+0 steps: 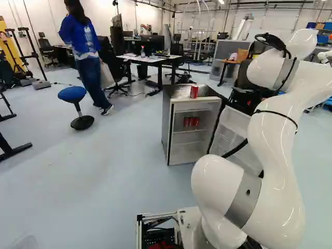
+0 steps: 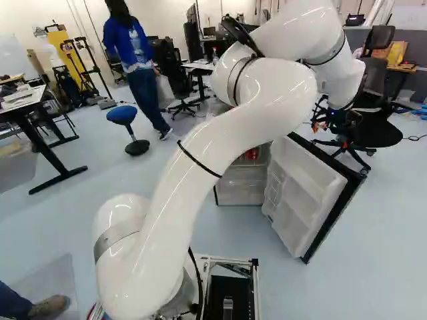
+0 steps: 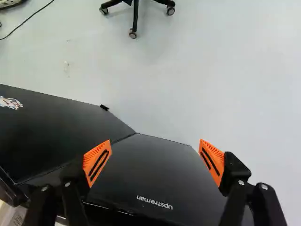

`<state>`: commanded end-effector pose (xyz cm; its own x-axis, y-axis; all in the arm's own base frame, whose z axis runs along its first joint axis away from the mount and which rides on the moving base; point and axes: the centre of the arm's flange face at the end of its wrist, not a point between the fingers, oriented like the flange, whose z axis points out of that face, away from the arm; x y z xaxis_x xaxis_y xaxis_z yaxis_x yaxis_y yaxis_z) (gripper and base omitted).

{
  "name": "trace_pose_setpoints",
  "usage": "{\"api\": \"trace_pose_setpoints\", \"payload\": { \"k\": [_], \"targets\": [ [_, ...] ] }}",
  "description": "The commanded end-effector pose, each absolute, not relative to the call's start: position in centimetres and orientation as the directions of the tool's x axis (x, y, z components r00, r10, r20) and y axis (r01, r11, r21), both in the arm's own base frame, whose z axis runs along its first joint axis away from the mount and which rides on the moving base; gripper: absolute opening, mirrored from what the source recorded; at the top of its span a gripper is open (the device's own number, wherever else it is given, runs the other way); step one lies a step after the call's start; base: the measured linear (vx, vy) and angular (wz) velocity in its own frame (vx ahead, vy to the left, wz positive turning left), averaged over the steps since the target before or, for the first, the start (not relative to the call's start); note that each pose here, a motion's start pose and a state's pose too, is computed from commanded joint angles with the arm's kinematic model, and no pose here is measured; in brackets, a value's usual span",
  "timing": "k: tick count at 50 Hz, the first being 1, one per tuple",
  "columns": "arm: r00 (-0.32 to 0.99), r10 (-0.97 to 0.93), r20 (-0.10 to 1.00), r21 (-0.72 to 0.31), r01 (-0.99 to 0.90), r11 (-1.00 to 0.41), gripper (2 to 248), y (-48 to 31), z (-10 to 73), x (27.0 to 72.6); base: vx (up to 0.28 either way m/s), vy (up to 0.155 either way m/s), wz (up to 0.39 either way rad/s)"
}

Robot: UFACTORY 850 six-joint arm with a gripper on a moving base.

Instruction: Grab a drink from the fridge

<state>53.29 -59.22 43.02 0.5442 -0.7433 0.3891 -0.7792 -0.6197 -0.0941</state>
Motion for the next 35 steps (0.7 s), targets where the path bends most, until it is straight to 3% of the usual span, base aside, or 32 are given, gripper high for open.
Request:
{"api": "trace_pose_setpoints", "payload": {
  "k": [35],
  "targets": [
    [0.572, -0.767, 0.289, -0.092, -0.781, -0.617, 247, -59.1, 39.7, 53.3, 0.0, 0.0, 0.0]
  ]
}}
